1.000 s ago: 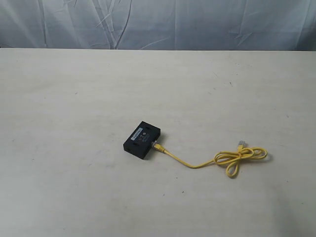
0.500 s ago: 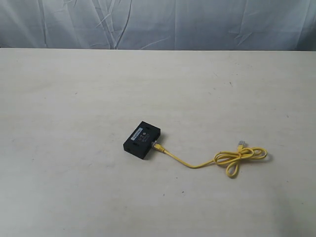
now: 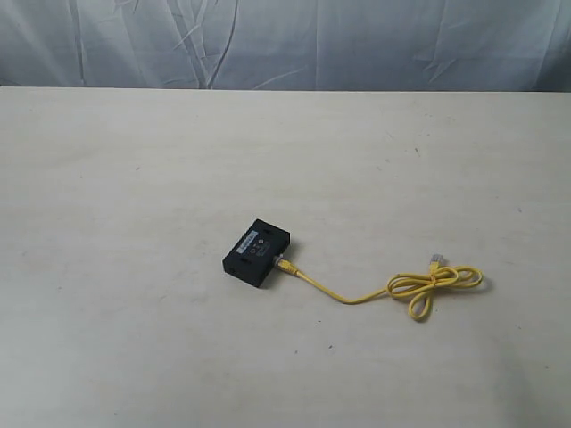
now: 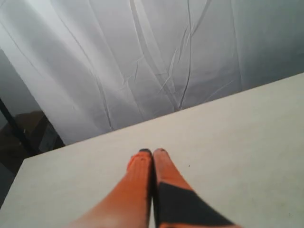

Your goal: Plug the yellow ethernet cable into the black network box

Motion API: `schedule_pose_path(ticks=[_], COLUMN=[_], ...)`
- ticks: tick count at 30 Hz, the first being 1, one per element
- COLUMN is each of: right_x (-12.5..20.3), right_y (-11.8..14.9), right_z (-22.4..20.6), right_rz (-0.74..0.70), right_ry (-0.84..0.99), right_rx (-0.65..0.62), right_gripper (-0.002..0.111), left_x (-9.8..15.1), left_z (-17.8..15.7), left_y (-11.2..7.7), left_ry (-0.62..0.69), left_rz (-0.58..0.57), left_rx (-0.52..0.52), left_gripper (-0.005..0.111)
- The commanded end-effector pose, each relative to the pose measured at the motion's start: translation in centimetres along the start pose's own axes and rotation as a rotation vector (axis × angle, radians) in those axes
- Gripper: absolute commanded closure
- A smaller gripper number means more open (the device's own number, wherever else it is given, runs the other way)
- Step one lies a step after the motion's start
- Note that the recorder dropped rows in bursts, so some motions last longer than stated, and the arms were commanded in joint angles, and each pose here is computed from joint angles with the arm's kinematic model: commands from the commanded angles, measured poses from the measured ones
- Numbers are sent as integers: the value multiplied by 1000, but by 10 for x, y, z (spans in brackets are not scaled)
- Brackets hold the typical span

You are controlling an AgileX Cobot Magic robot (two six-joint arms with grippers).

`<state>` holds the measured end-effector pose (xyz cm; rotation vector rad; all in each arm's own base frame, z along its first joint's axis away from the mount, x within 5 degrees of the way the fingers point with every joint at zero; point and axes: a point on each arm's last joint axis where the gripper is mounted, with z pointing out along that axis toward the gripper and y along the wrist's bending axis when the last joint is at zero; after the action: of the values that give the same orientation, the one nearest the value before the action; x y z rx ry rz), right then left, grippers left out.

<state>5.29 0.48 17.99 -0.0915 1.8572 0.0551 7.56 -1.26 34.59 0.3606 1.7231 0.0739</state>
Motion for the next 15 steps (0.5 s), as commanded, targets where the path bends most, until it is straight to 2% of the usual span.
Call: schedule_pose_path(ticks=[1, 7, 15], right_x=[-1, -1, -1], right_y=[0, 0, 0], right_z=[0, 0, 0], right_rz=[2, 2, 2], right_ry=[-21, -21, -20], right_rx=[6, 6, 6], right_gripper=[109, 109, 109], left_x=[38, 95, 151], left_z=[-4, -5, 7], left_y=[-8, -21, -35], left_ry=[-5, -43, 22], left_rz=[5, 57, 77], left_rx=[-40, -84, -73], left_gripper=[107, 107, 107])
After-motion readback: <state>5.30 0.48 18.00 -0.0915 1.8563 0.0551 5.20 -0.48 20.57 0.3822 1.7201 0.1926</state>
